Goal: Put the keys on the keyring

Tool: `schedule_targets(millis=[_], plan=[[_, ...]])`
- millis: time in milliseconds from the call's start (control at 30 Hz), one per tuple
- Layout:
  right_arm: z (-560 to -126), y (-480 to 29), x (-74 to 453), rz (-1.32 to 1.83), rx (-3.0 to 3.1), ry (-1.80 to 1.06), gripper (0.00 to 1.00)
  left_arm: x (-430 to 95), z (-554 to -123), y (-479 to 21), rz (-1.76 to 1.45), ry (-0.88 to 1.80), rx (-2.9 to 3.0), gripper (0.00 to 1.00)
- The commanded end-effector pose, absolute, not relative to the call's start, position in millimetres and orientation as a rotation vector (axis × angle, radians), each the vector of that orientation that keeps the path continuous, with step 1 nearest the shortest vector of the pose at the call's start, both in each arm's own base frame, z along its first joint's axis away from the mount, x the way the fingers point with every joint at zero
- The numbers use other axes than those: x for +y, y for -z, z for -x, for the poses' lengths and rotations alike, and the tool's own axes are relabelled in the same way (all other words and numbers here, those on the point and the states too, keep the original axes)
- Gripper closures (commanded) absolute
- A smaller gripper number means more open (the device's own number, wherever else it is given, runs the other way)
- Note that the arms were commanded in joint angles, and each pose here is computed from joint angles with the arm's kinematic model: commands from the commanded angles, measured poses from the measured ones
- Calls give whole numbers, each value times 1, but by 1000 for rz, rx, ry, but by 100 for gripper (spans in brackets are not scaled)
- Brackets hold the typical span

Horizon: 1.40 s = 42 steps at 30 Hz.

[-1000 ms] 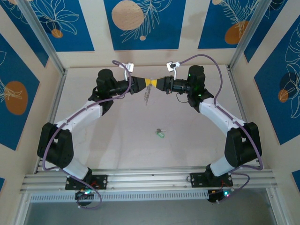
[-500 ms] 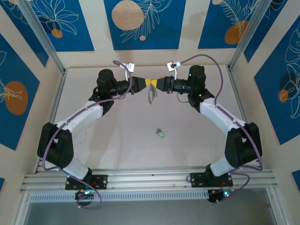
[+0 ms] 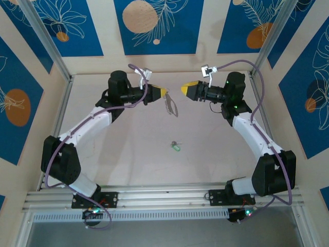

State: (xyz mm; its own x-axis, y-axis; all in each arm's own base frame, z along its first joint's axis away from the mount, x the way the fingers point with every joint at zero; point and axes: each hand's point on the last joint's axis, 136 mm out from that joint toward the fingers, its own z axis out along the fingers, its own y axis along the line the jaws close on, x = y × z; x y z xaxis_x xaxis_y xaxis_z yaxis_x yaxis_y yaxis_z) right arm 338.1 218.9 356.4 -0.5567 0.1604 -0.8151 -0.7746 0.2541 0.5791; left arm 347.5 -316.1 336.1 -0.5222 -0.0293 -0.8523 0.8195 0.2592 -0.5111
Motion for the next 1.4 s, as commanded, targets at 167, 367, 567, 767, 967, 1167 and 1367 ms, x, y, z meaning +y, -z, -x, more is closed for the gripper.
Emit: schedule_targets(millis=[167, 367, 567, 767, 967, 1167, 1367], plan=[[-316, -367, 232, 741, 1643, -1452, 44, -320, -320, -366, -955, 1337, 1611, 100], [-319, -367, 238, 765, 1633, -1457, 45, -323, -315, -375, -988, 1376, 1571, 100], [-324, -366, 245, 773, 1627, -1473, 47, -326, -310, -382, -1007, 1397, 1548, 100], [-327, -362, 253, 786, 1633, -1490, 50, -327, -306, -385, -1018, 1403, 1537, 100], [-326, -362, 256, 792, 1630, -1491, 54, -328, -304, -385, -1024, 1413, 1535, 100], [-325, -365, 254, 779, 1628, -1473, 60, -328, -303, -386, -1028, 1418, 1534, 100], [-325, -370, 247, 756, 1618, -1450, 64, -328, -301, -384, -1033, 1424, 1536, 100]])
